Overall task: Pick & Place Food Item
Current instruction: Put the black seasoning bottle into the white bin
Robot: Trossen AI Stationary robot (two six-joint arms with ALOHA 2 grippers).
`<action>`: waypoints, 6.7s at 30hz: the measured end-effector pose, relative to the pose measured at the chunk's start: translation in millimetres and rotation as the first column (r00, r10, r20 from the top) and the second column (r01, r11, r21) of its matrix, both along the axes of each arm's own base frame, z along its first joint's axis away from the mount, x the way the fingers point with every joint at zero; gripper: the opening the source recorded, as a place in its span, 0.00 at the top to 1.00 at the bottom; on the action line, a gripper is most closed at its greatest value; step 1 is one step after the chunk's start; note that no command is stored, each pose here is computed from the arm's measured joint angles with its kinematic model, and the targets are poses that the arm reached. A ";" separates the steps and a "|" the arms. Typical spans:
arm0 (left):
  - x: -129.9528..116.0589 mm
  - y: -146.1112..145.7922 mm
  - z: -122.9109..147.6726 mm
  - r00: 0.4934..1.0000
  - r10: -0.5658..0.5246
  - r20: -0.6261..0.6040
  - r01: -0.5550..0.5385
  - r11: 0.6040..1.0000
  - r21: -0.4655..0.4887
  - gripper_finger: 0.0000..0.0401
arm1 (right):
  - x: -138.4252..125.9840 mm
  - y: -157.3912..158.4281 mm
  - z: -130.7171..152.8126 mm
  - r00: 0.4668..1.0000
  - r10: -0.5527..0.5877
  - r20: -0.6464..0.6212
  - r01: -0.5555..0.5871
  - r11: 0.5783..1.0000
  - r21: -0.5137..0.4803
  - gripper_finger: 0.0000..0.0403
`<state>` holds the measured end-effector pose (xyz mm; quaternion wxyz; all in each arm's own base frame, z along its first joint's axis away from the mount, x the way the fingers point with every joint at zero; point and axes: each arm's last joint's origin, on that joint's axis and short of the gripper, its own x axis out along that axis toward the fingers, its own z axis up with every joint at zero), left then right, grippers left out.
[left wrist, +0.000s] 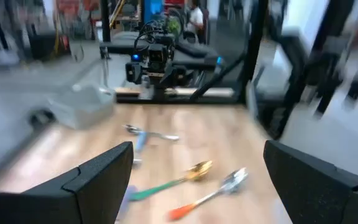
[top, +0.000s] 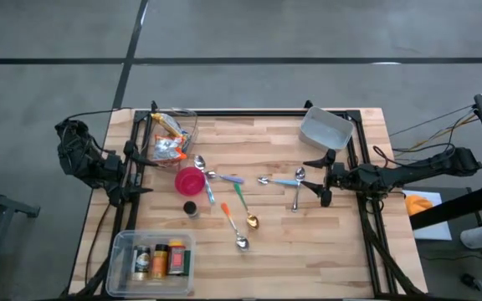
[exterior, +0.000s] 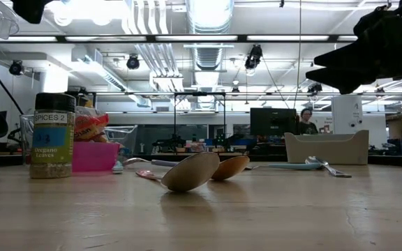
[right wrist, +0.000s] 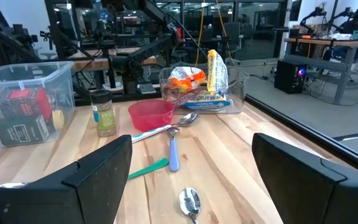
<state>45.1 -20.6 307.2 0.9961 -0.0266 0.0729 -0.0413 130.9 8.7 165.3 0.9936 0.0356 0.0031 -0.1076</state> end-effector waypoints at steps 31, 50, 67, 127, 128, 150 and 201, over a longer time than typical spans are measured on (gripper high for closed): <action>67.7 -70.2 45.7 0.905 0.159 -0.395 -0.205 0.976 -0.077 0.09 | 0.0 0.0 0.0 1.000 0.000 0.000 0.000 1.000 0.000 0.18; 158.1 -56.2 -17.9 0.522 0.047 -0.852 -0.238 0.967 -0.092 0.09 | 0.1 0.0 -0.1 1.000 0.000 -0.002 0.000 1.000 -0.004 0.18; 184.5 -54.3 -51.6 0.368 0.117 -0.922 -0.272 0.962 0.014 0.11 | 0.0 0.0 -0.1 1.000 0.000 -0.002 0.000 1.000 -0.004 0.18; 188.4 -34.3 -93.4 0.289 0.086 -0.953 -0.323 0.946 -0.012 0.51 | 0.1 0.0 -0.1 1.000 -0.001 -0.001 0.001 1.000 0.000 0.18; 188.4 -34.3 -93.5 0.289 0.086 -0.953 -0.322 0.947 -0.012 0.50 | 0.1 0.0 -0.1 1.000 0.000 -0.001 0.000 1.000 -0.001 0.18; 188.2 -34.0 -92.1 0.278 0.082 -0.957 -0.333 0.943 -0.015 0.52 | 0.1 -0.1 0.0 1.000 -0.001 -0.001 0.001 1.000 0.000 0.18; 105.3 -111.6 91.5 0.151 -0.110 -0.982 -0.907 0.379 -0.183 0.50 | 0.1 0.0 0.0 1.000 0.000 -0.002 0.000 1.000 -0.005 0.18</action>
